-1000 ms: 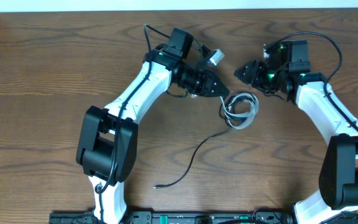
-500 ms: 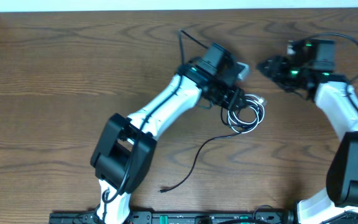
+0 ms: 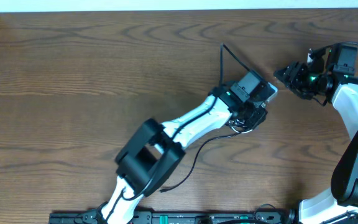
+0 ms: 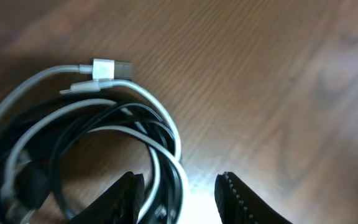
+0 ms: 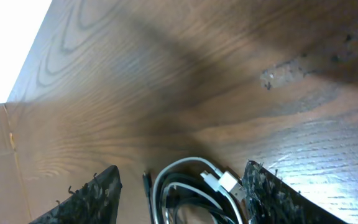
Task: Untangle cables
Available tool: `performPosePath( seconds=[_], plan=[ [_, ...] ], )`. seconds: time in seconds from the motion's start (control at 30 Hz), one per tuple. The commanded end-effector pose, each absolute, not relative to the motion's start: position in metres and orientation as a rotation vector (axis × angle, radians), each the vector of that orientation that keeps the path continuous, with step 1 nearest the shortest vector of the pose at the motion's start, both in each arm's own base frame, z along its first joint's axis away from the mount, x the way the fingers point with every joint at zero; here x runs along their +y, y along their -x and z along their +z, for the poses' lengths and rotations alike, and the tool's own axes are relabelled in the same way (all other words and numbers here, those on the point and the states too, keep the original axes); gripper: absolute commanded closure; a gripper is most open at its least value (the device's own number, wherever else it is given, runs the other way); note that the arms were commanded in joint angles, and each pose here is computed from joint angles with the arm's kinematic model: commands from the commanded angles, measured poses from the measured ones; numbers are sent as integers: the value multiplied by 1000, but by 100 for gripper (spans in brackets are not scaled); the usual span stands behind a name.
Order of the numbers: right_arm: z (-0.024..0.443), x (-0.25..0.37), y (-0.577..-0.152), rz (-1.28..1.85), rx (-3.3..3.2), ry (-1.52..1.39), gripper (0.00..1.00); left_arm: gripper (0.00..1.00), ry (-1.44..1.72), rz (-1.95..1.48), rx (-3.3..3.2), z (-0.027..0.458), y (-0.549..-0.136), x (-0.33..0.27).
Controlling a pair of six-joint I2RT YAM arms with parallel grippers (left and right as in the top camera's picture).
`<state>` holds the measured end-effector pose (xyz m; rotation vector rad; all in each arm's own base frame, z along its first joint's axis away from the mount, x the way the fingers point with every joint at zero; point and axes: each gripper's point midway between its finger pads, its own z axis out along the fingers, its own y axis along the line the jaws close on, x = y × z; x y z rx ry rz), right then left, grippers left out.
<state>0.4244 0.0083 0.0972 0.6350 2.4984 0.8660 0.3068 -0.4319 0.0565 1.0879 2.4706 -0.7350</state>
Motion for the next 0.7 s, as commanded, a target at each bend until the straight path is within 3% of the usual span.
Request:
performPosePath(
  seconds=[0.0, 0.33, 0.47, 0.67],
  plan=[
    [112, 11, -427, 868, 2480, -555, 40, 58, -1099, -603, 2487, 23, -315, -430],
    [109, 14, -422, 864, 2507, -536, 39, 59, -994, -455, 2515, -6, -330, -425],
    [109, 14, -422, 862, 2509, -524, 39, 69, -995, -444, 2516, -6, -330, -424],
    [109, 15, -421, 862, 2509, -524, 39, 92, -986, -442, 2537, -4, -327, -421]
  ],
)
